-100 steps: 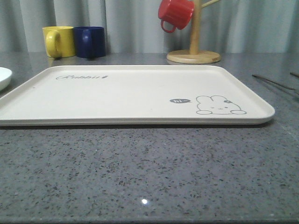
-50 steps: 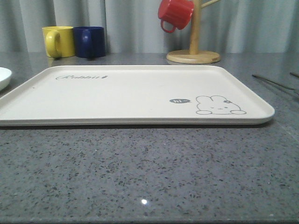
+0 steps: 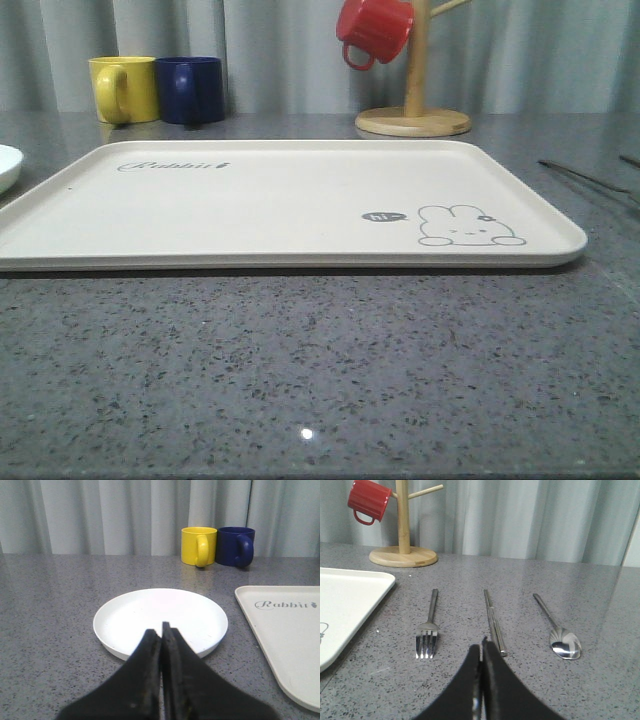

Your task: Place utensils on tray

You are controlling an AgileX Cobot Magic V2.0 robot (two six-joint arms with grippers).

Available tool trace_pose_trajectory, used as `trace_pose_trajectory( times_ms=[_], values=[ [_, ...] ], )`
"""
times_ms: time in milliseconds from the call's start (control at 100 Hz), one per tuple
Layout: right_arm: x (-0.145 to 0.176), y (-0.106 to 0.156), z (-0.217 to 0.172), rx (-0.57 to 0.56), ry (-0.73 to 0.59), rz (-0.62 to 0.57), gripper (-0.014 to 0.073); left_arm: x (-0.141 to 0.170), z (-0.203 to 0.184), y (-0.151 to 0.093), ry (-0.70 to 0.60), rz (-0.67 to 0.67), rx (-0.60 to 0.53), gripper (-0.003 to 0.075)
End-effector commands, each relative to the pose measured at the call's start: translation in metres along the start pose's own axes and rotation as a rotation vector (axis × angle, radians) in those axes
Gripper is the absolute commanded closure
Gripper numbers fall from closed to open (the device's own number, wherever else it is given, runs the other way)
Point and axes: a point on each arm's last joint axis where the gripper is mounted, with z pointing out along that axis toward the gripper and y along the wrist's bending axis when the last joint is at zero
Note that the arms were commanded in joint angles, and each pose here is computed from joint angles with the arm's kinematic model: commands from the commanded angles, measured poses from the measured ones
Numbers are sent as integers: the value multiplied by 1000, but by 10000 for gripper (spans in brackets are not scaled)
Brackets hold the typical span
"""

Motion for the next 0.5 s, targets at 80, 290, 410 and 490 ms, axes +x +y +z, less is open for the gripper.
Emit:
trace_pose_trajectory(
  times_ms=[80,290,410,490],
  values=[
    [-7,0,-2,7,-97,-20,669,-39,14,-2,46,-5,-9,739],
    [-7,0,-2,7,-97,-20,669,-63,57,-5,189,-8,-17,692],
    [-7,0,-2,7,-97,-20,669,-73,89,-6,286,-6,-25,535],
    [-7,0,-2,7,-97,-20,669,-82,111,-6,340,-5,-31,416]
  ],
)
